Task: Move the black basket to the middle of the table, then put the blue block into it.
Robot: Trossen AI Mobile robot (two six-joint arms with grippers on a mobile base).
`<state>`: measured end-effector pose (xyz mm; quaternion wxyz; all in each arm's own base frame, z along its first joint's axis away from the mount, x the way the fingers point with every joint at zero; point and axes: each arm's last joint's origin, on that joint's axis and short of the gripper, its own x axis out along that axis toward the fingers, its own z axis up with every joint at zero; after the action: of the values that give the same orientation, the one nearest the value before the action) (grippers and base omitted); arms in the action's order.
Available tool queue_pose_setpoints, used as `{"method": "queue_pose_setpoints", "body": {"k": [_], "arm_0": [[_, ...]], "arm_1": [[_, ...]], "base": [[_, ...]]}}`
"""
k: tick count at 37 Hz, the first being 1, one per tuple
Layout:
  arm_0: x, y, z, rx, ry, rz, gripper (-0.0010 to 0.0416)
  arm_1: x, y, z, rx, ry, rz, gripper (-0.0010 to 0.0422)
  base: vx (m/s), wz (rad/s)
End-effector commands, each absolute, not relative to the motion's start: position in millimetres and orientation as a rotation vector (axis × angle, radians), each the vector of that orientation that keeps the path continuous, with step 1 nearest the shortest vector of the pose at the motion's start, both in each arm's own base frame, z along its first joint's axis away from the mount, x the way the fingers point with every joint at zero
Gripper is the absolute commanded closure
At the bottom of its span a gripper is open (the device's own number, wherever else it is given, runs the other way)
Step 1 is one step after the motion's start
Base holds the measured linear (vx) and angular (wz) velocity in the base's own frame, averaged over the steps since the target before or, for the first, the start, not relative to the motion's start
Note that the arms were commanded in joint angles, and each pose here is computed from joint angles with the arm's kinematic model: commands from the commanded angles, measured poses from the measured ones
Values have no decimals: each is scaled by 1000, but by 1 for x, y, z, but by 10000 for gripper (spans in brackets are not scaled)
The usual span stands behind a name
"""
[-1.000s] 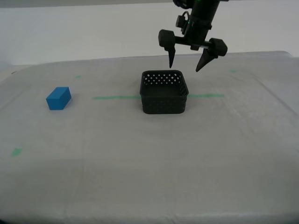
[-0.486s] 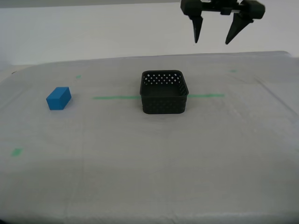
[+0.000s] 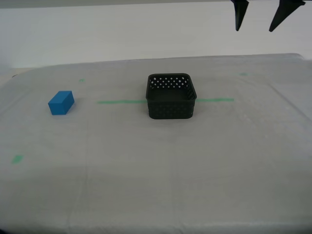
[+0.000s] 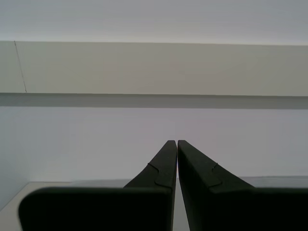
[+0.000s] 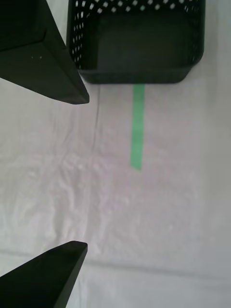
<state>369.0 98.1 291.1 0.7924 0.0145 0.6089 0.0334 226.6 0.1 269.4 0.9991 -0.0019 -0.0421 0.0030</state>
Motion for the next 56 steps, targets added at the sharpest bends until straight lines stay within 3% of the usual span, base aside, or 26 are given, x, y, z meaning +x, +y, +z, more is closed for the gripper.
{"method": "queue_pose_setpoints", "body": {"k": [1, 20, 29, 44, 56], "arm_0": [[370, 84, 292, 27, 1321, 57, 5], [380, 34, 292, 19, 1292, 32, 5], [379, 14, 253, 126, 1285, 78, 6], [354, 4, 231, 36, 1208, -70, 6], [348, 4, 241, 14, 1178, -61, 6]], "arm_1": [[227, 0, 270, -3, -90, 6, 412], [227, 0, 270, -3, -90, 6, 412], [227, 0, 270, -3, -90, 6, 412], [226, 0, 270, -3, -91, 6, 412], [227, 0, 270, -3, -90, 7, 412]], "base": [[0, 0], [0, 0], [0, 0], [0, 0], [0, 0]]}}
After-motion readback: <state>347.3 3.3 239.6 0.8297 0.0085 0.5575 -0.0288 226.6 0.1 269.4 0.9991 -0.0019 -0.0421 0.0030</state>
